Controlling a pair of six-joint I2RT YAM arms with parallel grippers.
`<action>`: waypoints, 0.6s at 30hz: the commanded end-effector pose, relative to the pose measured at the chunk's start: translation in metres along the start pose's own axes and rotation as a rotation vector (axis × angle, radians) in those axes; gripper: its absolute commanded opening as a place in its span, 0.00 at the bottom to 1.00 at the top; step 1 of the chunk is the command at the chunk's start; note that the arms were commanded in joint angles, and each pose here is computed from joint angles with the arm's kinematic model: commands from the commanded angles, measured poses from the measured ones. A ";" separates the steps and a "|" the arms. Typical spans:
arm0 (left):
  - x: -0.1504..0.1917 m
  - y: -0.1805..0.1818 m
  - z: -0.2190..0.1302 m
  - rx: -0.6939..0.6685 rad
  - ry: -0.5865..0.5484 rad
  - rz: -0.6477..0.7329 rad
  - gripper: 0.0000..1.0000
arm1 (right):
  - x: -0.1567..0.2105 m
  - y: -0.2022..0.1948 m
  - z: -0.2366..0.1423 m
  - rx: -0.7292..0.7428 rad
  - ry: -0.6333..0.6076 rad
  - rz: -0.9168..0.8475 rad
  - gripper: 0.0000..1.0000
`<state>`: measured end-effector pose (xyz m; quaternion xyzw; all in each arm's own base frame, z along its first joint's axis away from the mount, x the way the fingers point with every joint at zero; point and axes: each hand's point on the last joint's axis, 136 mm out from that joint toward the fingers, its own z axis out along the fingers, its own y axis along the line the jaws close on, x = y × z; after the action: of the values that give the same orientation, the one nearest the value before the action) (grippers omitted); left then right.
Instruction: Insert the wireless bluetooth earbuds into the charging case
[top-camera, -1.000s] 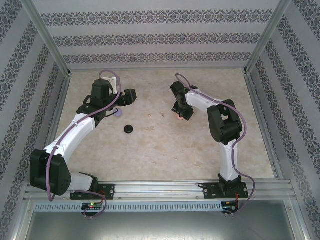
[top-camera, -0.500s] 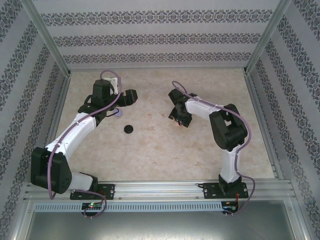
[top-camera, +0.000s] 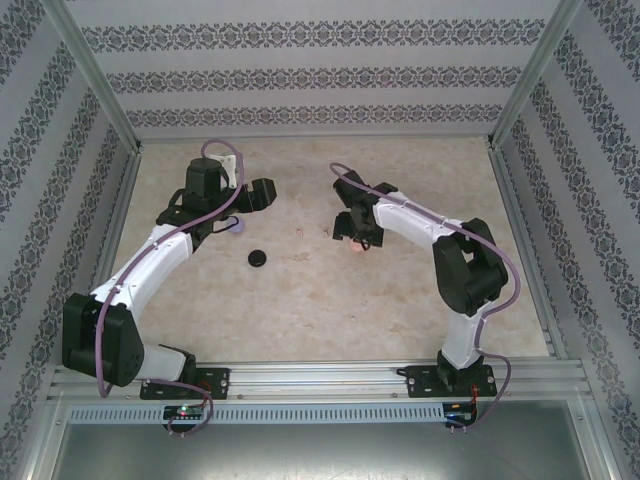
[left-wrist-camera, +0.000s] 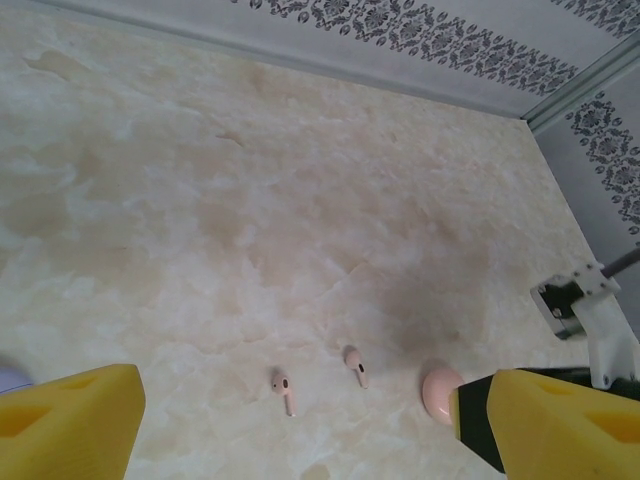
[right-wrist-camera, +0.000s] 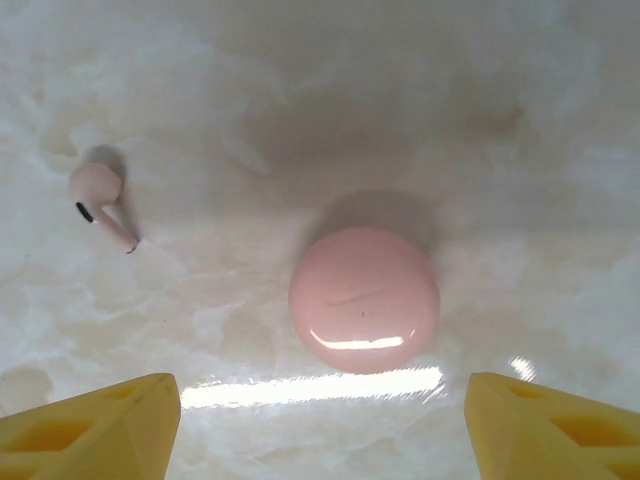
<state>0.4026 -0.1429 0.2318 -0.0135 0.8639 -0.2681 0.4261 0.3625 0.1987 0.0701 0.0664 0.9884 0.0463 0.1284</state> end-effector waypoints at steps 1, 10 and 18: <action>-0.021 -0.016 -0.017 0.049 -0.058 0.059 0.89 | -0.011 -0.002 0.000 0.040 0.015 -0.267 0.75; -0.021 -0.021 -0.020 0.062 -0.058 0.076 0.89 | -0.007 -0.013 0.025 0.075 0.106 -0.347 0.74; -0.022 -0.023 -0.020 0.068 -0.063 0.081 0.89 | 0.006 -0.020 0.045 0.080 0.148 -0.305 0.71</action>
<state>0.3974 -0.1462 0.2429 0.0098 0.8567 -0.2735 0.4373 0.3734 0.1900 0.0377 -0.0878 0.9928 -0.0022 0.0818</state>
